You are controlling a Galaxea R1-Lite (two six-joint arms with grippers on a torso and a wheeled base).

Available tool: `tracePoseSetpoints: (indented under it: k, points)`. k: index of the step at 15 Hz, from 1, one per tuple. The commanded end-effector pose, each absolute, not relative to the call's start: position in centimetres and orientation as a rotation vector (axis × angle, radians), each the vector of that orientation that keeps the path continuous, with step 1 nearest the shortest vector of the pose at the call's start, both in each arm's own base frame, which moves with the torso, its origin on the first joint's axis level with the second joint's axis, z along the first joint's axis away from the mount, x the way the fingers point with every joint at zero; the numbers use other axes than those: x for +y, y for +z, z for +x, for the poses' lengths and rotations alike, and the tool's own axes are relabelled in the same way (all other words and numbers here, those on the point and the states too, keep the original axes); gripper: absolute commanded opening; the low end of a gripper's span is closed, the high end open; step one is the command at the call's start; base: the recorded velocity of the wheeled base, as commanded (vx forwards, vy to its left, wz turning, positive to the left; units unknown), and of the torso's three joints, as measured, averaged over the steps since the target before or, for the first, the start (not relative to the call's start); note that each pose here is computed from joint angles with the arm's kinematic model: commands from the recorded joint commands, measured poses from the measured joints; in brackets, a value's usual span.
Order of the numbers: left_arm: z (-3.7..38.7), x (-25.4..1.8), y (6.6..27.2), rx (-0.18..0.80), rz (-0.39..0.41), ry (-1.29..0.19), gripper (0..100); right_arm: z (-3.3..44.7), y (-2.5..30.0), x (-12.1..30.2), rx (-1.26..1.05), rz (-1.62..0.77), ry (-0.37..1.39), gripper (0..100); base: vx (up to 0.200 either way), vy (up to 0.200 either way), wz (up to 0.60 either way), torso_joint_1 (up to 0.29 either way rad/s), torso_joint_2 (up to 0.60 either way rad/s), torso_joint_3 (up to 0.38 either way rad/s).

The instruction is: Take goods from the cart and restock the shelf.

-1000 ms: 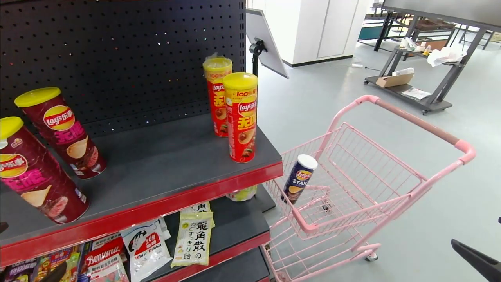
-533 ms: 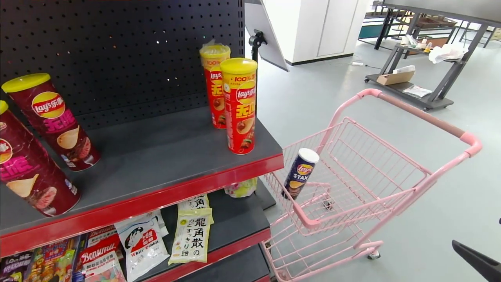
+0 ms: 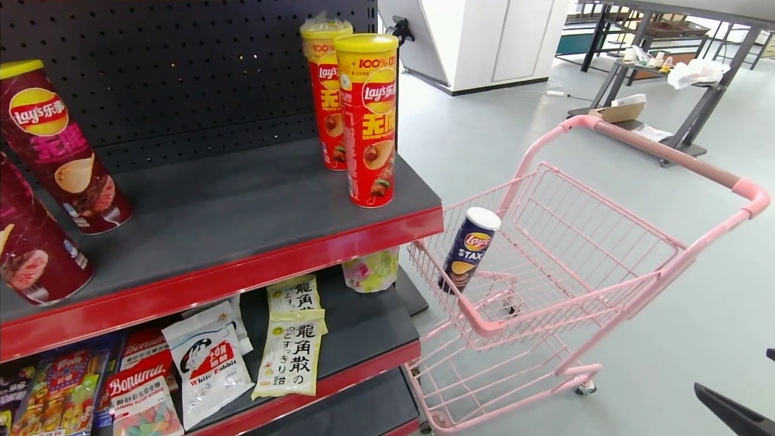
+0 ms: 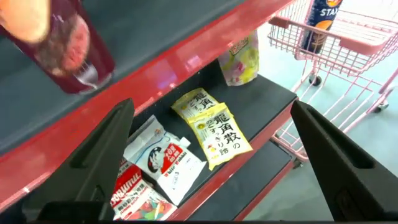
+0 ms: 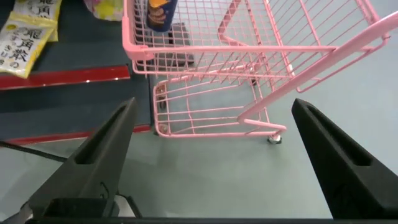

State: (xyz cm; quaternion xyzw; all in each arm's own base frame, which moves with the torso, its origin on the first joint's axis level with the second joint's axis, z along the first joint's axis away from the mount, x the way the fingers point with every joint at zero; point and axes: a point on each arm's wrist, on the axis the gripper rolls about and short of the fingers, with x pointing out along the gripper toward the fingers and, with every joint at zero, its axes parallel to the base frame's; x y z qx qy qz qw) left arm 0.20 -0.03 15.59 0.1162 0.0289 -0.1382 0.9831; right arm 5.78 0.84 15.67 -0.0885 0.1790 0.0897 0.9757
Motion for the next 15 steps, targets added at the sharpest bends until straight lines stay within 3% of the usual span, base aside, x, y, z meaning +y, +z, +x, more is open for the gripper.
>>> tracePoseSetpoints:
  k: [1,6,11,15]
  points:
    - [0.2,0.0,15.6,0.054,0.233,-0.277,100,6.1,15.1,0.9,0.4,-0.181,0.179,100,0.0,0.0,0.0,-0.095,0.27,0.168]
    - [-0.3,0.2,15.4,0.051,0.229,-0.251,100,15.4,16.7,2.2,0.435,-0.077,0.194,100,0.0,0.0,0.0,-0.015,0.05,0.031]
    - [0.2,0.1,15.5,0.083,0.222,-0.221,100,26.6,12.7,4.9,0.408,-0.039,0.298,100,0.0,0.0,0.0,0.0,0.0,0.0]
    - [1.2,-0.2,16.7,0.111,0.225,-0.227,100,31.7,11.3,8.6,0.419,0.016,0.364,100,0.0,0.0,0.0,0.0,0.0,0.0]
